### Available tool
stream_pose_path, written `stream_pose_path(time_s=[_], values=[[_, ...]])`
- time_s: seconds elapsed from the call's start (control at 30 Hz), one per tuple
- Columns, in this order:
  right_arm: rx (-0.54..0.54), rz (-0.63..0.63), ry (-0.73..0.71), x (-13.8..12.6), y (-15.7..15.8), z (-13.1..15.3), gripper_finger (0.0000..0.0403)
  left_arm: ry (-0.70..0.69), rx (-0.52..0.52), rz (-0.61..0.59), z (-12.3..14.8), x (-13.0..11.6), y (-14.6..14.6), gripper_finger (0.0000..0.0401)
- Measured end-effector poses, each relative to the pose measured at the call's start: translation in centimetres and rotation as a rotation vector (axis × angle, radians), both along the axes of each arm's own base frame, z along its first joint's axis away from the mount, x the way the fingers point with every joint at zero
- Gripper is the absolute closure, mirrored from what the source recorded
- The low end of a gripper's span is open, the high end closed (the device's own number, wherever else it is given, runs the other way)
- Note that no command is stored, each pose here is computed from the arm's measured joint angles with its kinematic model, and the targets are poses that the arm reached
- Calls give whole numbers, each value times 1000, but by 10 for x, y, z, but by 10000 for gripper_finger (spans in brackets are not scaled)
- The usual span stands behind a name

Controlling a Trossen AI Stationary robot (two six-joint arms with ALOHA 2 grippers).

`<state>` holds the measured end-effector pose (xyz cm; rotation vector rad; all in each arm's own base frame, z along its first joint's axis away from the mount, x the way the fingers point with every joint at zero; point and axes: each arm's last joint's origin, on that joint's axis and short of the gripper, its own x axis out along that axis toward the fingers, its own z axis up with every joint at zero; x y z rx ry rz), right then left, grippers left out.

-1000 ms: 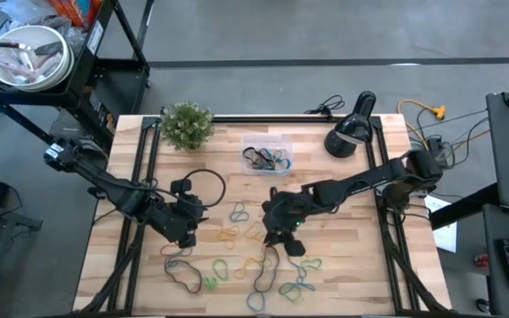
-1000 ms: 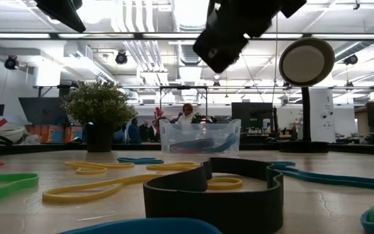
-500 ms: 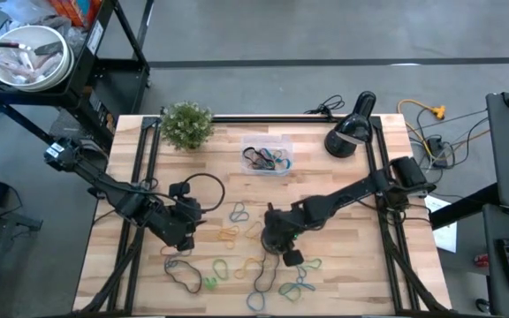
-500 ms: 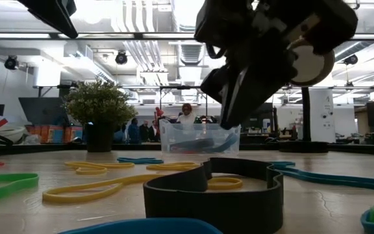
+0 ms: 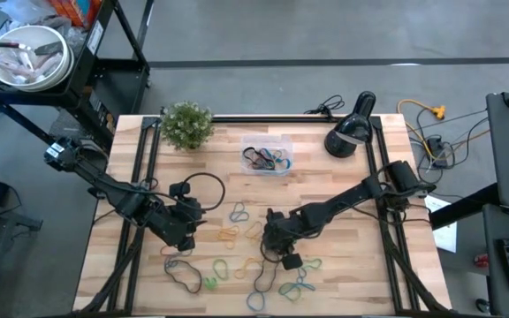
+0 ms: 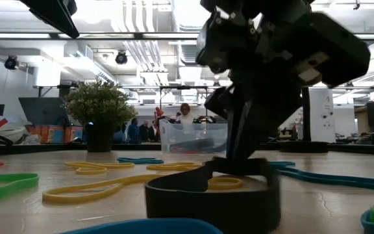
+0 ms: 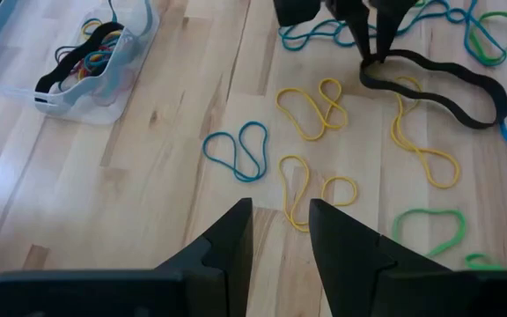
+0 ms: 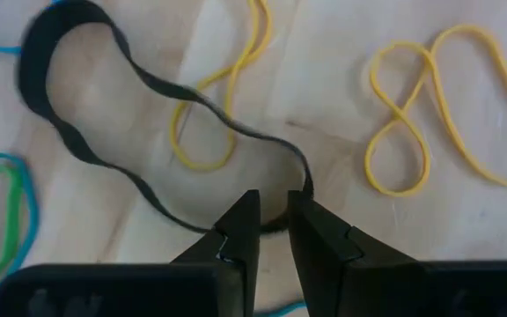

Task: Pick and place rubber bands into bin
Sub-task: Put the black rubberband into the transparent bin

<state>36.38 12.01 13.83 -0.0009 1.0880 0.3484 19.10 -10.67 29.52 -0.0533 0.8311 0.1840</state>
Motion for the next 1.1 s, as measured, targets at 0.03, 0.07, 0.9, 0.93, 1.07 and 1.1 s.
stream_pose_path(time_s=[0.03, 0.07, 0.9, 0.93, 1.07, 1.1], values=[[1, -6, 6, 0, 0, -2, 346, 0, 0, 0, 0, 0, 0, 303], [3, -16, 10, 1, 0, -3, 346, 0, 0, 0, 0, 0, 0, 303], [-44, -44, -22, 3, 4, 2, 346, 2, -18, -10, -3, 1, -1, 303], [-44, -44, -20, 3, 5, 1, 346, 4, -18, -10, -3, 1, -1, 303], [-58, -60, -20, 3, 4, 0, 346, 1, -21, -10, -3, 1, -1, 303], [-56, -63, -21, 2, 4, 1, 346, -3, -23, -10, -2, 1, -1, 303]])
